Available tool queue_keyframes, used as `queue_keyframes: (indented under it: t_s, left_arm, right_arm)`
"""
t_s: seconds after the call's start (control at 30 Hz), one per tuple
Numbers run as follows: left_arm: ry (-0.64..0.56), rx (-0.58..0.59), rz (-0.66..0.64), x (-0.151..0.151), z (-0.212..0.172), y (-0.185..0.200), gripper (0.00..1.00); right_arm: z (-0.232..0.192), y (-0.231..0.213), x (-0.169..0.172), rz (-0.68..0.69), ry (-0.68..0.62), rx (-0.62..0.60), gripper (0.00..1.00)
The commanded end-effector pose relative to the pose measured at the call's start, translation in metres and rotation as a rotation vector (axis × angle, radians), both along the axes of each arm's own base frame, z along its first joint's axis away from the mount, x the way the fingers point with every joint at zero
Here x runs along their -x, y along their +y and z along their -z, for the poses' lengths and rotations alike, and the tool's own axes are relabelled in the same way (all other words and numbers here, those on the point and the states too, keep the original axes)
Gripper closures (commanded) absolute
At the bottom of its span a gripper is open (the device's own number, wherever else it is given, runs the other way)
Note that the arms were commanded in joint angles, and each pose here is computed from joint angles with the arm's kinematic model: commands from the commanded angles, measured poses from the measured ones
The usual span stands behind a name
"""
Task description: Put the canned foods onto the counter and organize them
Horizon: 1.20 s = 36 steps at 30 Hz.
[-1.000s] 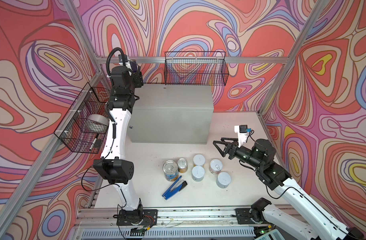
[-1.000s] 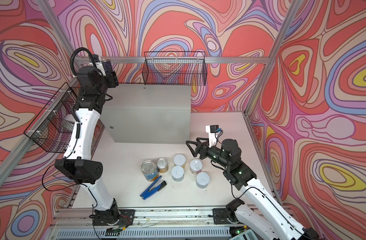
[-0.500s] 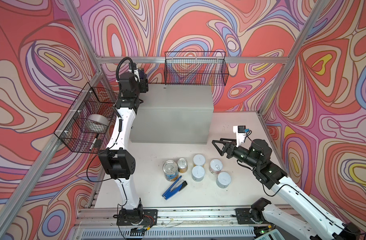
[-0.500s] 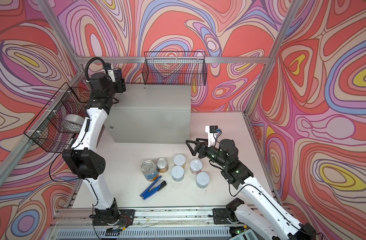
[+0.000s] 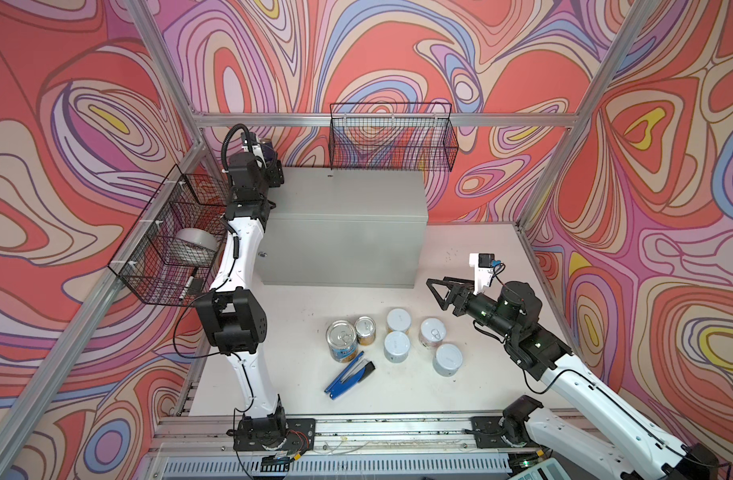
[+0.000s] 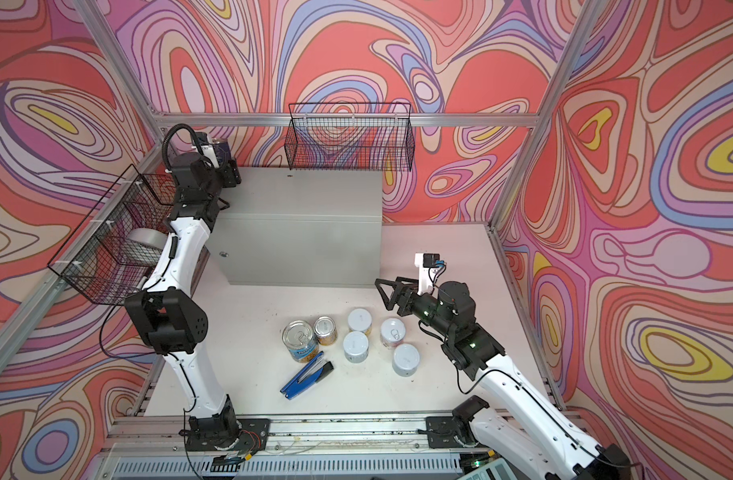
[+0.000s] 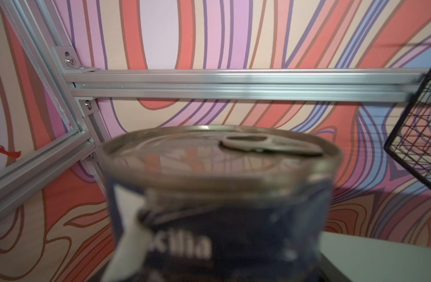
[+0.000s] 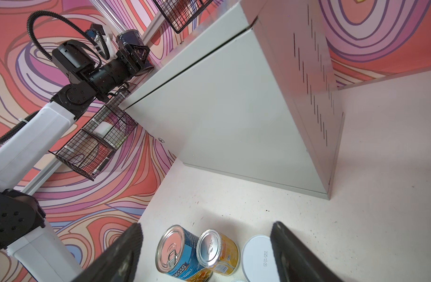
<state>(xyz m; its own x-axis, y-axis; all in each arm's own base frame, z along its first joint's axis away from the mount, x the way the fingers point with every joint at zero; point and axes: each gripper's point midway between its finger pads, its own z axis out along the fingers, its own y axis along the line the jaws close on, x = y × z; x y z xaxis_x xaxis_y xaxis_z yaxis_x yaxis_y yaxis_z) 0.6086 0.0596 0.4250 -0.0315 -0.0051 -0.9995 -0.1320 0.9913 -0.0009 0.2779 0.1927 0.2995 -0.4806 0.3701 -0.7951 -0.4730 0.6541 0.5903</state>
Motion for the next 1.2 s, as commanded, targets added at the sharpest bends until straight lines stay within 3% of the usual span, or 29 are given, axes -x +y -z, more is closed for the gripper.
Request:
queue_keyframes:
  t_s: [0.0, 0.47, 0.5, 0.57, 0.6, 0.87, 1.17]
  left_arm:
    - [-0.12, 0.021, 0.036, -0.003, -0.028, -0.006, 0.38]
    - [-0.075, -0.001, 0.073, 0.0, 0.008, -0.01, 0.34]
    - [-0.064, 0.004, 0.08, -0.001, 0.01, -0.01, 0.28]
    - [-0.051, 0.006, 0.095, -0.001, 0.012, -0.011, 0.03]
    - [-0.044, 0.006, 0.099, -0.002, 0.014, -0.011, 0.0]
    - [-0.035, 0.01, 0.087, 0.01, 0.007, -0.011, 0.0]
    - [-0.042, 0.065, 0.002, 0.046, -0.005, 0.001, 0.0]
  right_arm:
    - [0.001, -0.002, -0.003, 0.019, -0.006, -0.008, 0.16]
    - [0.011, -0.004, -0.011, 0.053, 0.012, -0.011, 0.17]
    - [0.012, -0.005, -0.012, 0.065, 0.017, -0.008, 0.17]
    - [0.014, -0.007, -0.013, 0.074, 0.018, -0.007, 0.17]
    - [0.014, -0.007, -0.013, 0.078, 0.017, -0.007, 0.17]
    - [0.015, -0.007, -0.011, 0.07, 0.021, -0.01, 0.16]
    - [0.016, -0.006, -0.012, 0.064, 0.024, 0.007, 0.16]
